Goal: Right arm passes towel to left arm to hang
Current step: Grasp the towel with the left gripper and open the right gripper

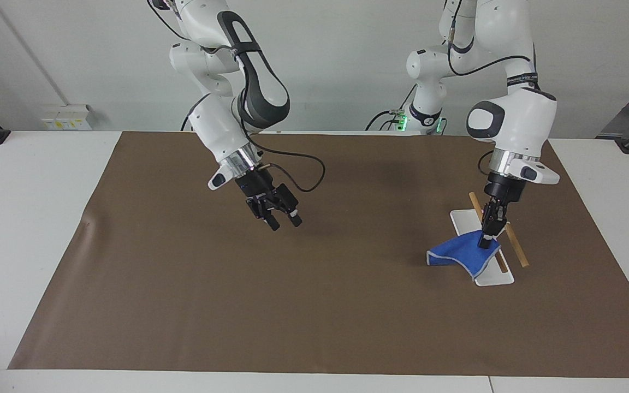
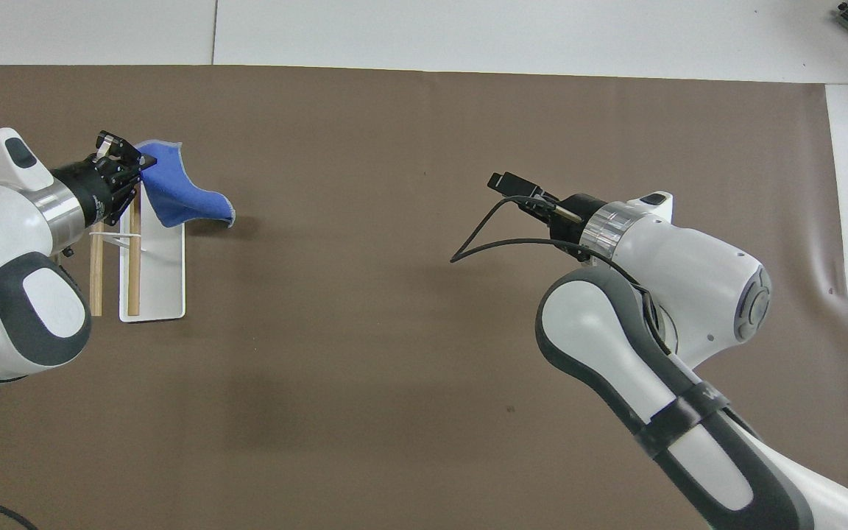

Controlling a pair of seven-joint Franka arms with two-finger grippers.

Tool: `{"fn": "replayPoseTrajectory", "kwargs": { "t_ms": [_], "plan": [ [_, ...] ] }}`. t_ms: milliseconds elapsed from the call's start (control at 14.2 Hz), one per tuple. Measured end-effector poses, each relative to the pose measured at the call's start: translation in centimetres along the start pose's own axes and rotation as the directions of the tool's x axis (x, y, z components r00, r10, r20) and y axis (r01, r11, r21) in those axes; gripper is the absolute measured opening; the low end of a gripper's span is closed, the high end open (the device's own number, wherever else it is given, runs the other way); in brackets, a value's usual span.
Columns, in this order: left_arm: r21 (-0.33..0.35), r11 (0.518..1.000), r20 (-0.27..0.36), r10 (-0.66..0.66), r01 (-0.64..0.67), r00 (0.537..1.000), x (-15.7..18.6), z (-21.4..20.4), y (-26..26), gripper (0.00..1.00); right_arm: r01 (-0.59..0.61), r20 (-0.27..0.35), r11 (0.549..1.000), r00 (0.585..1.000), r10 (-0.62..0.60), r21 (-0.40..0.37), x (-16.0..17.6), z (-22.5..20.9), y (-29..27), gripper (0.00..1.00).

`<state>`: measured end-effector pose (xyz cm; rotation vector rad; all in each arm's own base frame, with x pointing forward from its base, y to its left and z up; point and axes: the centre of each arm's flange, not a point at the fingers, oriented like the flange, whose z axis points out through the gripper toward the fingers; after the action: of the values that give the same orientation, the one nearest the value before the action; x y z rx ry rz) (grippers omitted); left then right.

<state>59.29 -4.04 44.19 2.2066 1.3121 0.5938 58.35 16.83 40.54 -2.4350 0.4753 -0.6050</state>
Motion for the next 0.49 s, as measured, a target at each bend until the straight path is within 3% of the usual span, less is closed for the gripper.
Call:
{"fn": "replayPoseTrajectory", "kwargs": {
  "t_ms": [211,491],
  "plan": [
    [0.012,1.0,-0.039,-0.025,0.026,0.999,3.3,-0.5,-1.5,0.02,0.181,0.045,0.978,0.983,-0.177,-0.106,2.5,-0.9,2.7,1.0],
    [0.021,0.998,-0.08,-0.058,0.06,0.995,6.6,-1.3,-3.0,0.02,0.304,0.111,0.936,0.951,-0.287,-0.181,3.5,-1.3,4.3,1.0]
  ]
}}
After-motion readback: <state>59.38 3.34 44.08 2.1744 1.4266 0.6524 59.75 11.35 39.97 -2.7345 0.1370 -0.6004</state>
